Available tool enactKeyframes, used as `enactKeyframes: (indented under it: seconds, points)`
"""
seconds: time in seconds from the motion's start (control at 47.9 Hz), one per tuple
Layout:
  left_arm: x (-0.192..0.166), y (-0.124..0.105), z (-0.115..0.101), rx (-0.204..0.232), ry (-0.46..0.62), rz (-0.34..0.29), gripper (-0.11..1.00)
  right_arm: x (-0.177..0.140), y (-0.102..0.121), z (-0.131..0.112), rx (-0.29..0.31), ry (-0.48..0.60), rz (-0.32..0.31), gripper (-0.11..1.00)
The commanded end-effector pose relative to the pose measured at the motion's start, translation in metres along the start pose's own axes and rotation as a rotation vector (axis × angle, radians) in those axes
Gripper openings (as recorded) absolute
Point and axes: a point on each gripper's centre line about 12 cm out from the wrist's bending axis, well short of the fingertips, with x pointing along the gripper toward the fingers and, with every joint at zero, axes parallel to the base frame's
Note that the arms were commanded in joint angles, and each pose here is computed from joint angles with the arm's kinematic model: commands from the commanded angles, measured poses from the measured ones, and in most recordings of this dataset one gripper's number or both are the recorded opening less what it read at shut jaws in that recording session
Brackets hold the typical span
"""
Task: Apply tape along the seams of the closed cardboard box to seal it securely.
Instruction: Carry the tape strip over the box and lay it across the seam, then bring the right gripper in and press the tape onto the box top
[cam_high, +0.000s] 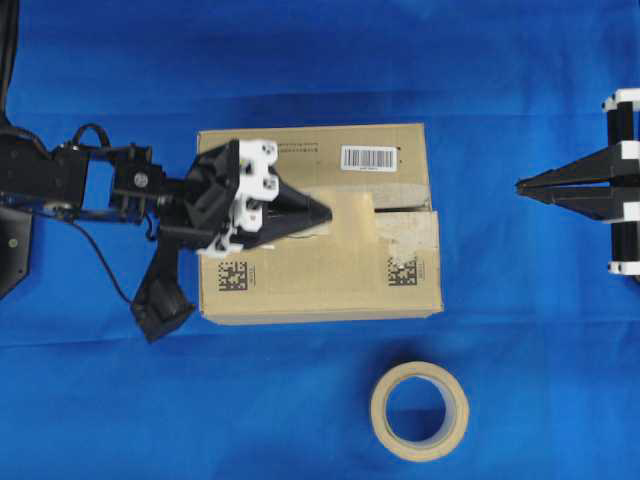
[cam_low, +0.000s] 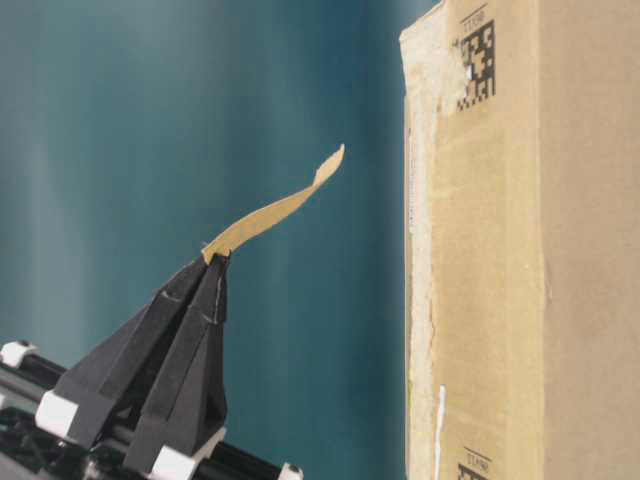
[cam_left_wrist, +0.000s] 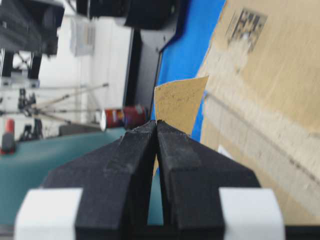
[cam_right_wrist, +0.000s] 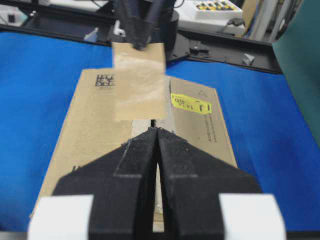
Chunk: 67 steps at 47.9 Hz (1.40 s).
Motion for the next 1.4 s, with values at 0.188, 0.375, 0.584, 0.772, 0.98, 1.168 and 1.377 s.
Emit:
enactKeyframes:
  seconds: [0.188,0.375,0.584,0.772,0.98,1.168,1.377]
  points:
    - [-0.002,0.005,-0.010,-0.007,0.024,0.016,0.01,0.004,-0.001,0.010,-0.004,-0.021,-0.003,0.02]
    - [0.002,-0.011,-0.015,-0.010,0.037,-0.026,0.01,0.006,-0.001,0.006,-0.003,-0.008,-0.006,0.02]
    - [0.004,-0.032,-0.018,-0.011,0.045,-0.080,0.01,0.008,-0.002,0.003,-0.002,0.006,-0.009,0.02]
    - [0.001,-0.049,-0.019,-0.011,0.050,-0.123,0.01,0.010,-0.002,0.002,-0.002,0.014,-0.009,0.02]
    - [-0.001,-0.058,-0.020,-0.009,0.056,-0.181,0.01,0.013,-0.002,-0.001,-0.002,0.026,-0.009,0.02]
    - [0.002,-0.065,-0.022,-0.009,0.063,-0.230,0.01,0.016,-0.002,-0.002,-0.002,0.028,-0.009,0.02]
    - [0.007,-0.072,-0.026,0.007,0.072,-0.255,0.01,0.019,-0.002,-0.002,0.001,0.035,-0.009,0.02]
